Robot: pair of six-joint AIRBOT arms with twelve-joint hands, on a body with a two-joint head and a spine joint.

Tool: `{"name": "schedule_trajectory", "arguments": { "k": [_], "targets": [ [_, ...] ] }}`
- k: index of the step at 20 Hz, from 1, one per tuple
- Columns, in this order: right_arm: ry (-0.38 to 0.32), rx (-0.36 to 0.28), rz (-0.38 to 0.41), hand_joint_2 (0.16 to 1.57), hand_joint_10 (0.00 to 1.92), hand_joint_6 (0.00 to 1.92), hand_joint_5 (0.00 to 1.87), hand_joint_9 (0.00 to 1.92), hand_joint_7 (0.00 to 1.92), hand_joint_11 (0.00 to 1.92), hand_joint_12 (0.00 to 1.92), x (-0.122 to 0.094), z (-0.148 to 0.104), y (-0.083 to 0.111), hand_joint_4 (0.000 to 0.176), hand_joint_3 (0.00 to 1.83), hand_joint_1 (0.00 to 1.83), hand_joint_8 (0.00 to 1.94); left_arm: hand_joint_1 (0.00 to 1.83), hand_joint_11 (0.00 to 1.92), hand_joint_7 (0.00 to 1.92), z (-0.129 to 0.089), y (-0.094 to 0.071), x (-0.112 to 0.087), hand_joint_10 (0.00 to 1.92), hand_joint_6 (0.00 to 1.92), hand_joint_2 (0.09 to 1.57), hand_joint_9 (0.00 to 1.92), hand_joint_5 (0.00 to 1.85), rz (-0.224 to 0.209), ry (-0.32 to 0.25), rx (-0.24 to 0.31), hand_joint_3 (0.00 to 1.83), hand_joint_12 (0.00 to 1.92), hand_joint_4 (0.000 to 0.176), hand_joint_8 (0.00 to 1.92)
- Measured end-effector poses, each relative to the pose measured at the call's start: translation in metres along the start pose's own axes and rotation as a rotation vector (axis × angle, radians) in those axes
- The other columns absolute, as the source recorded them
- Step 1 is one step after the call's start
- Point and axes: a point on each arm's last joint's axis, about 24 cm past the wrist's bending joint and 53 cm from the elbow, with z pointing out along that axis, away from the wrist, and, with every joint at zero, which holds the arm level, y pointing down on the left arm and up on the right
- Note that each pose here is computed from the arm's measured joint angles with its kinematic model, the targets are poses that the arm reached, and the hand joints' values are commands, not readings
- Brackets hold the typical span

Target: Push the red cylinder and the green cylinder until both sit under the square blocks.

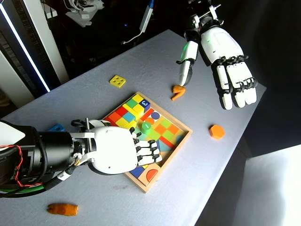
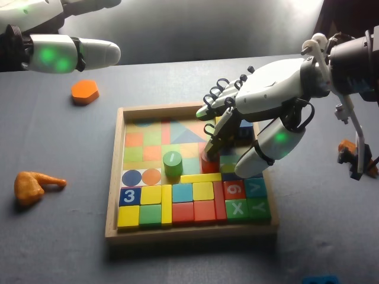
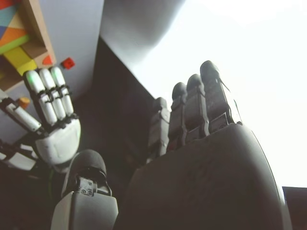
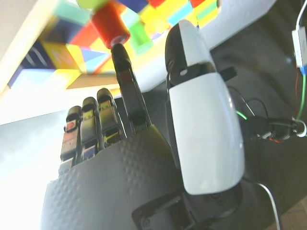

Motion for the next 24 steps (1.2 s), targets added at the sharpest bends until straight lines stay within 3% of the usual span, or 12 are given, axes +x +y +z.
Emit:
{"name": "schedule_trajectory", "arguments": {
  "k": [2,3,5,6,11,13,15,16,20,21,23,24],
  "targets": [
    [0.000,0.005,0.006,1.09,0.00,0.00,0.54,0.00,0.02,0.00,0.00,0.001,0.000,-0.002,0.176,0.00,0.32,0.00,0.00,0.00,0.09,0.000,0.000,0.000,0.00,0.00,1.20,0.05,0.11,0.000,0.000,-0.001,0.00,0.24,0.092,0.00],
    [-0.003,0.006,0.015,1.09,0.00,0.00,0.54,0.00,0.02,0.00,0.00,0.001,0.000,-0.003,0.176,0.00,0.32,0.00,0.00,0.00,0.09,0.000,0.000,0.000,0.00,0.00,1.19,0.05,0.10,0.000,0.000,0.000,0.00,0.26,0.090,0.00],
    [-0.003,0.006,0.020,1.10,0.00,0.00,0.55,0.00,0.03,0.00,0.00,0.001,0.000,-0.003,0.176,0.00,0.34,0.00,0.00,0.00,0.07,0.000,0.000,0.000,0.01,0.00,1.19,0.02,0.08,0.001,0.000,0.000,0.00,0.11,0.076,0.00],
    [-0.003,0.006,0.020,1.10,0.00,0.01,0.56,0.00,0.03,0.00,0.00,0.001,0.000,-0.003,0.176,0.00,0.34,0.00,0.00,0.01,0.07,0.000,0.000,0.000,0.01,0.00,1.19,0.02,0.08,0.002,0.001,0.000,0.00,0.10,0.090,0.00],
    [-0.001,0.005,0.022,1.10,0.00,0.00,0.54,0.00,0.02,0.00,0.00,0.001,0.000,-0.004,0.176,0.00,0.31,0.00,0.00,0.00,0.08,0.000,0.000,0.000,0.00,0.00,1.20,0.05,0.09,0.002,0.001,0.000,0.00,0.22,0.083,0.00],
    [0.000,0.005,0.022,1.10,0.00,0.01,0.56,0.00,0.02,0.00,0.00,0.001,-0.001,-0.004,0.176,0.00,0.34,0.00,0.00,0.00,0.07,0.000,0.000,0.000,0.00,0.00,1.19,0.03,0.10,0.001,0.001,0.000,0.00,0.18,0.100,0.00],
    [0.002,0.006,0.026,1.10,0.00,0.00,0.55,0.00,0.01,0.00,0.00,0.001,-0.003,-0.005,0.176,0.00,0.33,0.00,0.00,0.00,0.07,0.000,0.000,0.000,0.00,0.00,1.19,0.02,0.11,0.002,0.001,0.000,0.00,0.13,0.094,0.00],
    [0.002,0.008,0.028,1.10,0.00,0.01,0.57,0.00,0.02,0.00,0.00,0.001,-0.004,-0.006,0.176,0.00,0.34,0.00,0.00,0.00,0.06,0.000,0.000,0.000,0.00,0.00,1.19,0.02,0.10,0.001,0.001,-0.001,0.00,0.15,0.081,0.00],
    [0.000,0.013,0.036,1.10,0.00,0.01,0.59,0.00,0.03,0.00,0.00,0.000,-0.008,-0.010,0.176,0.00,0.35,0.00,0.00,0.00,0.06,0.000,0.000,0.000,0.00,0.00,1.21,0.04,0.11,-0.002,0.001,0.000,0.00,0.18,0.098,0.00],
    [0.000,0.015,0.043,1.11,0.00,0.01,0.59,0.00,0.03,0.00,0.00,0.000,-0.009,-0.011,0.176,0.00,0.33,0.01,0.00,0.00,0.08,0.000,0.001,0.001,0.00,0.00,1.20,0.05,0.12,-0.004,0.002,-0.001,0.00,0.20,0.093,0.00],
    [0.003,0.018,0.047,1.11,0.00,0.01,0.60,0.00,0.03,0.00,0.00,0.001,-0.010,-0.012,0.176,0.00,0.34,0.00,0.00,0.00,0.07,0.000,0.001,0.001,0.00,0.00,1.21,0.05,0.12,-0.005,0.003,-0.002,0.00,0.25,0.108,0.00],
    [0.003,0.019,0.047,1.10,0.00,0.02,0.62,0.00,0.05,0.00,0.00,0.001,-0.011,-0.013,0.174,0.00,0.38,0.01,0.00,0.00,0.06,0.000,0.001,0.001,0.00,0.00,1.20,0.04,0.11,-0.006,0.003,-0.002,0.00,0.20,0.103,0.00]
  ]
}}
